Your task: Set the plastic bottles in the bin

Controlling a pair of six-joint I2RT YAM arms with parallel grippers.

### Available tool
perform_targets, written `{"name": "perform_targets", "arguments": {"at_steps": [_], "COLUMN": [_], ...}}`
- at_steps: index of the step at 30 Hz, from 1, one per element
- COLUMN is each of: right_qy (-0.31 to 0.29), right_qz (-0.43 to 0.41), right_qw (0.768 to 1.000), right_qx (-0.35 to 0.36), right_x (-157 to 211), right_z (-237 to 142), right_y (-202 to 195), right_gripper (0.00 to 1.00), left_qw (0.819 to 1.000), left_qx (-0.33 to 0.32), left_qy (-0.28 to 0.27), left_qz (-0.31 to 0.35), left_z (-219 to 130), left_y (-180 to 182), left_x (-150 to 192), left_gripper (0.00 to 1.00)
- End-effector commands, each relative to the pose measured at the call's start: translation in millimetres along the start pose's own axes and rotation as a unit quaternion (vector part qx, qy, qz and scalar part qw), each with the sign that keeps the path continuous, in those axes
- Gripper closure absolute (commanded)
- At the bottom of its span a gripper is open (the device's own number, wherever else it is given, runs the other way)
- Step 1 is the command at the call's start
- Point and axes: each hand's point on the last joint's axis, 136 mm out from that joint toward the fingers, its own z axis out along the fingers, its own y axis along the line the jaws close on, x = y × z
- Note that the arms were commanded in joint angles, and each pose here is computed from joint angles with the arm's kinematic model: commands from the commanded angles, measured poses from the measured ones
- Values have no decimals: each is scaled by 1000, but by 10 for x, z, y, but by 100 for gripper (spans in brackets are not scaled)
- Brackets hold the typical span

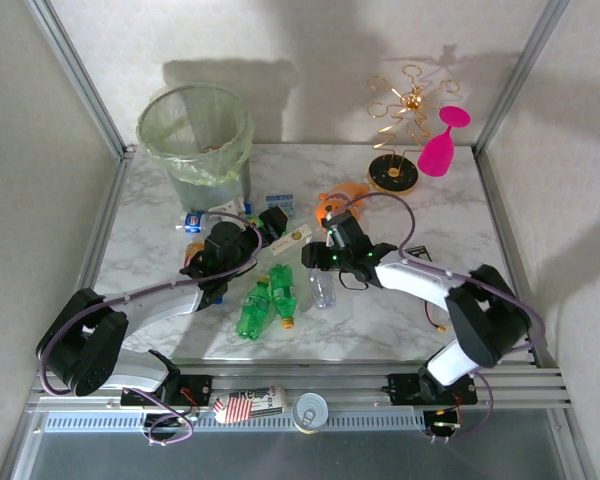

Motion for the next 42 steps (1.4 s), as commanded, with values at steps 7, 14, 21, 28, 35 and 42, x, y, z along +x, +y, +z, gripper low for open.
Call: {"name": "perform_targets", "arguments": {"at_steps": [7, 14, 21, 28, 35, 42], "right_qy": [-140, -217, -236, -242, -240, -240], "right_qz": [21, 46, 30, 28, 31, 31], "right_qw": [990, 973, 966, 961, 959, 959], "right_qx": [-18, -68, -105, -130, -145, -147], "right_x": [-868, -1321, -1494, -1489, -1447, -1442], "right_z": [-543, -890, -1046, -1112, -1140, -1140], "right_y": [-73, -21, 163, 246, 277, 284], "right_gripper": [49, 49, 49, 49, 50, 48], "left_qw": [990, 969, 950, 941, 938, 940], "left_qx": [131, 198, 229, 239, 248, 248], "left_qy": [37, 128, 190, 219, 228, 220], "left_qz": [28, 73, 98, 97, 87, 82], "left_z": [-2, 3, 8, 118, 180, 208], "left_y": [-689, -1014, -1186, -1268, -1310, -1315], "left_x": [158, 591, 955, 1151, 1220, 1200], "left_gripper": [1, 0, 0, 2, 16, 41]}}
